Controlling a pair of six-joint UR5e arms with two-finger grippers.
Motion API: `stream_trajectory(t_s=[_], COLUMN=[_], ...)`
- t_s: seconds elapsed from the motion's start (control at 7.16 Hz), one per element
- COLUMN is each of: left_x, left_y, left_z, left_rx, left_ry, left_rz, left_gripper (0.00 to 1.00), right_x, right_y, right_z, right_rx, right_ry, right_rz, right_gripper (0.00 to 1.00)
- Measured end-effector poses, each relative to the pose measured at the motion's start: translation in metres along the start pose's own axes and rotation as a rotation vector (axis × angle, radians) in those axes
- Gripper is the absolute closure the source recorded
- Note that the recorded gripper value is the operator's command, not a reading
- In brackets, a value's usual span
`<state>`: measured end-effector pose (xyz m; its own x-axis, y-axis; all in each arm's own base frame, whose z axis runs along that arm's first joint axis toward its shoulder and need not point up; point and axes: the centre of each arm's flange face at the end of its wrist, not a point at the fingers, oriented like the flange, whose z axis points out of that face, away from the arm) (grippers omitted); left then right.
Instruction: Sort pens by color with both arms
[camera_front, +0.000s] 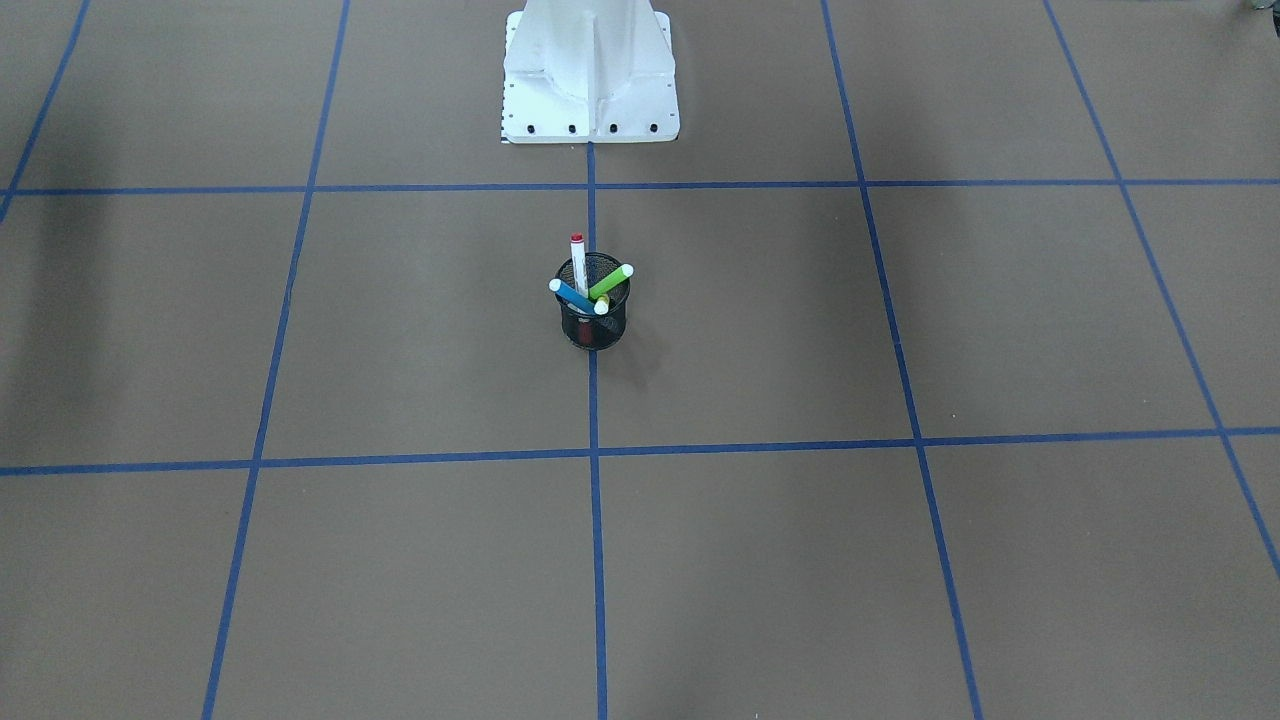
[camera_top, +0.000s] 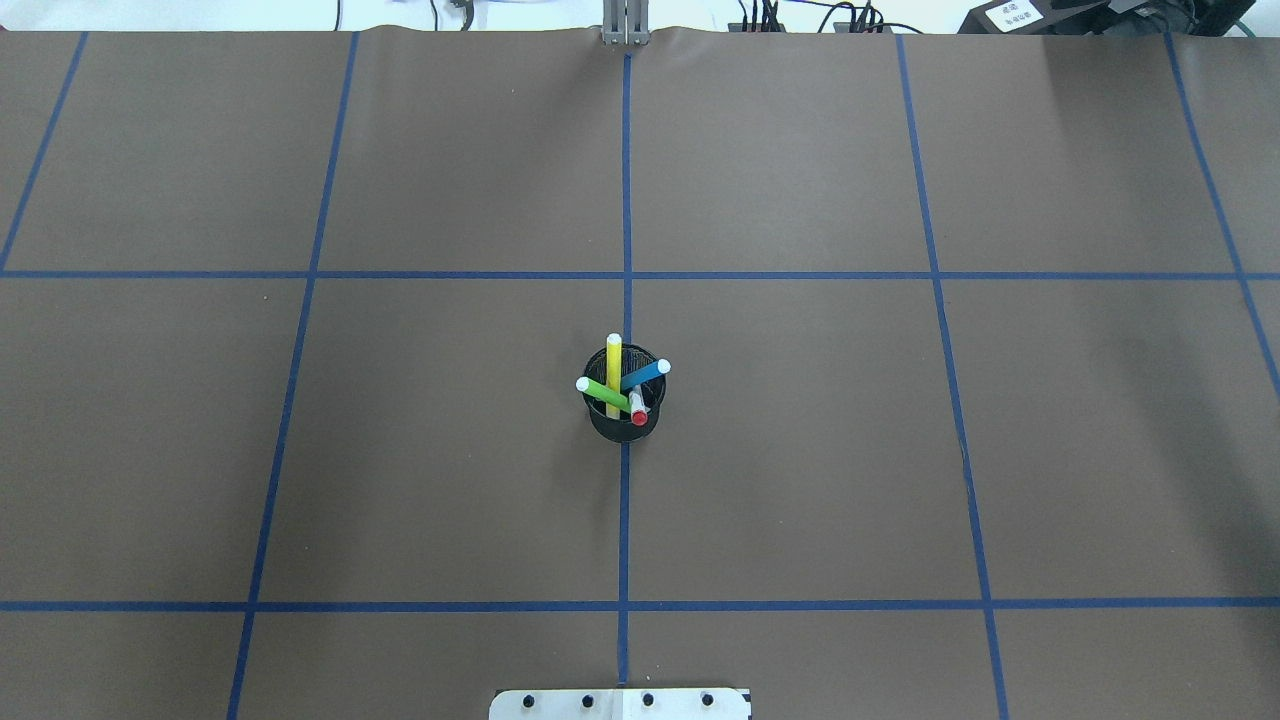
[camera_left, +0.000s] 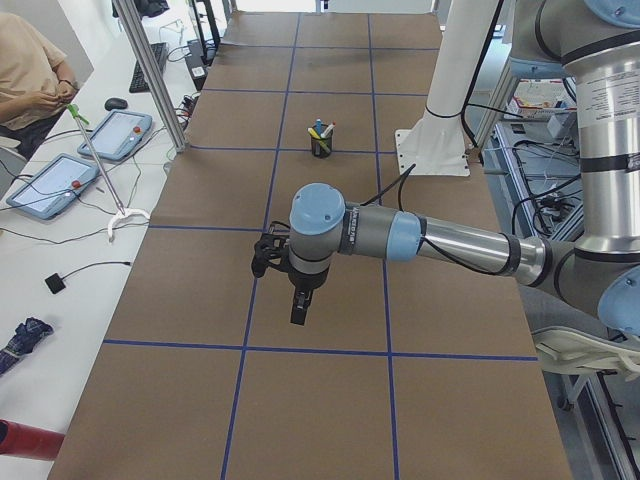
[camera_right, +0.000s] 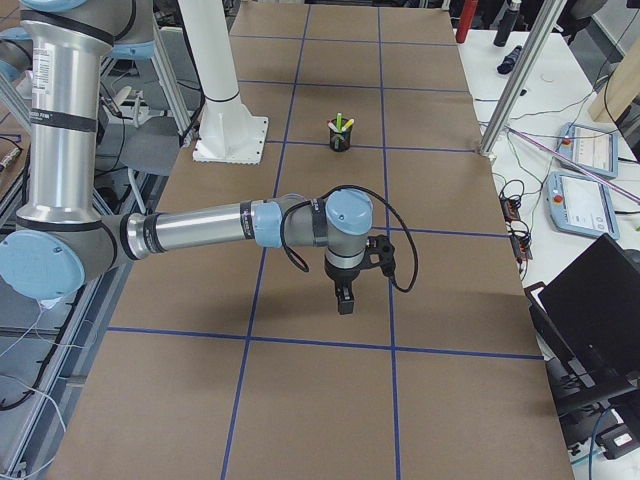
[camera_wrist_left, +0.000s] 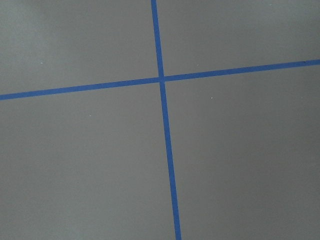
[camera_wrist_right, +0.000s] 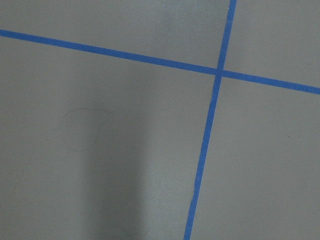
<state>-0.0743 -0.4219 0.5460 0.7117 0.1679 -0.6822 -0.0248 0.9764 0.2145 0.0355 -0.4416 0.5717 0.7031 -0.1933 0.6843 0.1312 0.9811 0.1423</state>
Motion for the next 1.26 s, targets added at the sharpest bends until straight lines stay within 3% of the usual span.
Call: stream_trajectory(t_s=[0.42,0.84,1.26], left_x=[0.028,0.062,0.082], left_y=[-0.042,-0.095,-0.111], left_z=[-0.015,-0.038,-0.052], left_rx=[0.047,0.147,0.217], left_ry=[0.003,0.020,0.039], left_rz=[0.077,0.203,0.285], left_gripper=[0.00,0.00,0.00], right_x=[-0.018,-0.028,-0.041], right_y=[-0.022,-0.040,-0.060], right_z=[-0.020,-0.035,-0.048], right_rx=[0.045,0.123,0.175], right_ry=[-0.001,0.006,-0.015], right_rz=[-0.034,-0.103,-0.116], right_gripper=[0.00,0.00,0.00])
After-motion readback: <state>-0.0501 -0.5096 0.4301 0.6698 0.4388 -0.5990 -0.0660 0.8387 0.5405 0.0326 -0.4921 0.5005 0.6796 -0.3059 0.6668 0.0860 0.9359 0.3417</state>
